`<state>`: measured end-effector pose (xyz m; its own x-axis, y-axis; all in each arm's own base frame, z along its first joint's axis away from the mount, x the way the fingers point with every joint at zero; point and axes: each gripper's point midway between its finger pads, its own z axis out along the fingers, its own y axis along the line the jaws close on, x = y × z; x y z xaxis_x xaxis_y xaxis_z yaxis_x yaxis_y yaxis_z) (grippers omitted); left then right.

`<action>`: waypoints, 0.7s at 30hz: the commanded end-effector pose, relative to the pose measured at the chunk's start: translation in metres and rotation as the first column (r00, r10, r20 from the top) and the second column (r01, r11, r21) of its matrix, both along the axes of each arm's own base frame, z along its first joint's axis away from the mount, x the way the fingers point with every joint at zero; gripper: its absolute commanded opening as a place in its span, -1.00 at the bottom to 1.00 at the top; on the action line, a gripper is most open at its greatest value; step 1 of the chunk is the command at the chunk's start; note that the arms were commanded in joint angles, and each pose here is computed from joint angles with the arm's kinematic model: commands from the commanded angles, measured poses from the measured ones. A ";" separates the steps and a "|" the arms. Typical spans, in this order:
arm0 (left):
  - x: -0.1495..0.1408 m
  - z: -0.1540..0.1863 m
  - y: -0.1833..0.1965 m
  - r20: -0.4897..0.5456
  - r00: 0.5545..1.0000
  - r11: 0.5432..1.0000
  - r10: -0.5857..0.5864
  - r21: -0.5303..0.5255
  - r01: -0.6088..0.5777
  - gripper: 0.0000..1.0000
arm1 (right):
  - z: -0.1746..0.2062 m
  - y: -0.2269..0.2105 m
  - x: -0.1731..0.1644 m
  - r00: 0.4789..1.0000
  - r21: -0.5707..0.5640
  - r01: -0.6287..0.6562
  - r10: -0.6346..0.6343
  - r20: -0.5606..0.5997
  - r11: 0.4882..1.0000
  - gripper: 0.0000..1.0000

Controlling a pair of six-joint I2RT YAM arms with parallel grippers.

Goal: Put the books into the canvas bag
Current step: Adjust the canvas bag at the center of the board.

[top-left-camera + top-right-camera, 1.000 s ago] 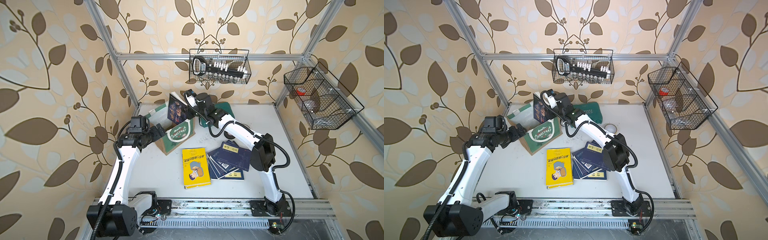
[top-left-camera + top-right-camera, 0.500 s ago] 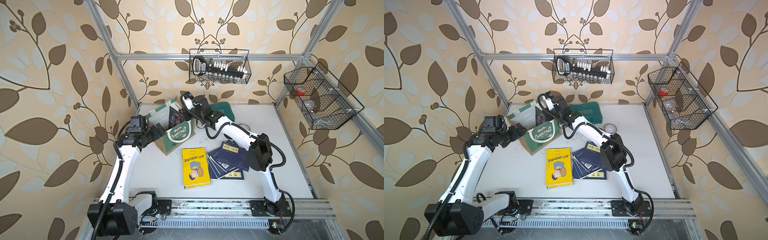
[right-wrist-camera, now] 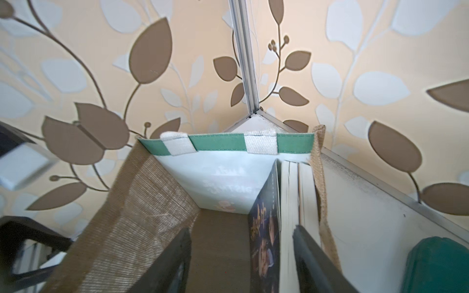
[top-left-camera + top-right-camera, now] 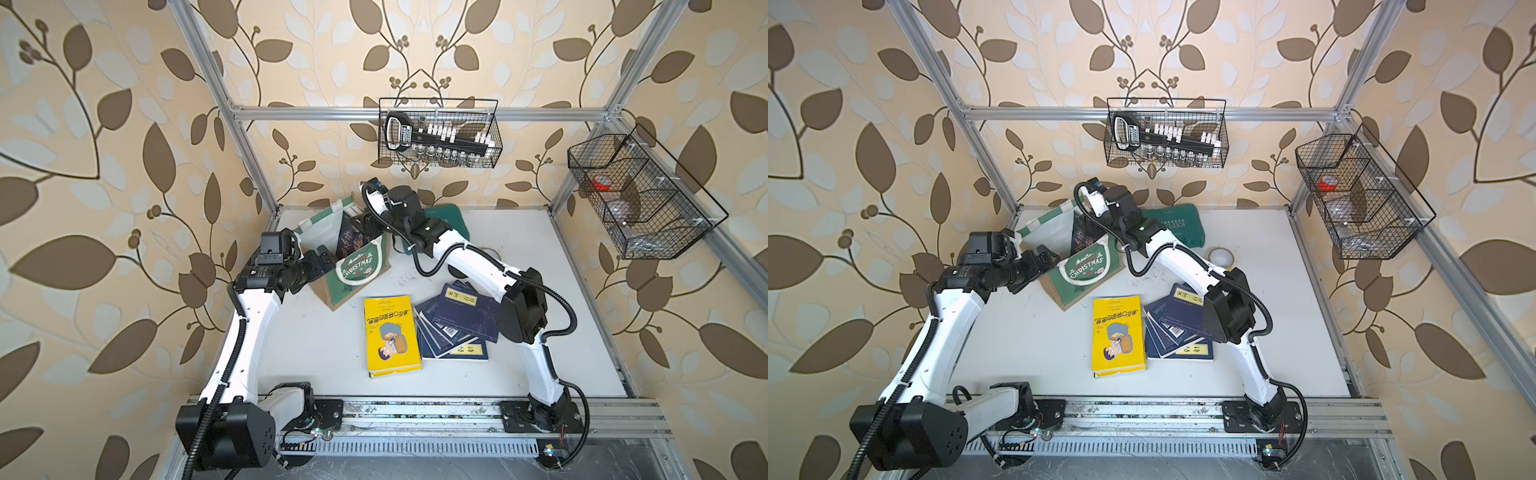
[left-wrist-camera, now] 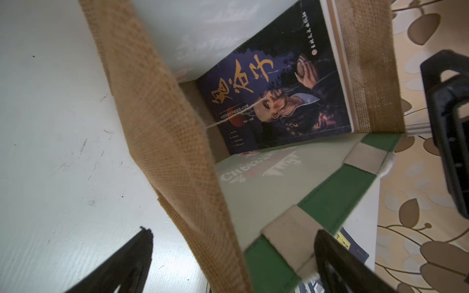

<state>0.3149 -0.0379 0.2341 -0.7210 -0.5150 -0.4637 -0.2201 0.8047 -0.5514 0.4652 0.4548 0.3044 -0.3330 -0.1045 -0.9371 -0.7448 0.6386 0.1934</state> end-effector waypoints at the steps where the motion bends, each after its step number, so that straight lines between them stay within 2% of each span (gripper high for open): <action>1: -0.003 0.040 -0.027 0.139 0.981 0.990 -0.135 -0.027 0.140 0.98 | 0.053 -0.005 -0.027 0.996 0.068 -0.065 0.060 0.065 0.996 0.36; 5: -0.014 0.048 -0.053 0.189 0.949 0.964 -0.250 -0.039 0.262 0.98 | 0.058 -0.019 -0.044 0.997 0.073 -0.064 0.061 0.053 0.995 0.44; 8: -0.026 0.048 -0.073 0.212 0.918 0.935 -0.336 -0.045 0.352 0.98 | 0.052 -0.035 -0.060 0.998 0.067 -0.059 0.057 0.032 0.996 0.57; 12: -0.046 0.043 -0.091 0.210 0.885 0.899 -0.415 -0.051 0.434 0.98 | 0.024 -0.057 -0.082 0.998 0.029 -0.041 0.042 -0.037 0.999 0.68; 17: -0.069 0.029 -0.101 0.176 0.869 0.875 -0.463 -0.069 0.480 0.98 | -0.018 -0.091 -0.115 0.992 -0.009 -0.009 0.008 -0.124 1.000 0.71; 21: -0.087 0.020 -0.113 0.163 0.838 0.841 -0.521 -0.072 0.537 0.98 | -0.039 -0.118 -0.138 0.988 -0.006 0.031 -0.032 -0.153 0.999 0.72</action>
<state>0.2448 -0.1391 0.2544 -0.8256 -0.1930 -0.5302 0.2319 0.7405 -0.6308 0.3367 0.3478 0.2641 -0.4750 -0.1393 -0.8689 -0.7070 0.6483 0.2825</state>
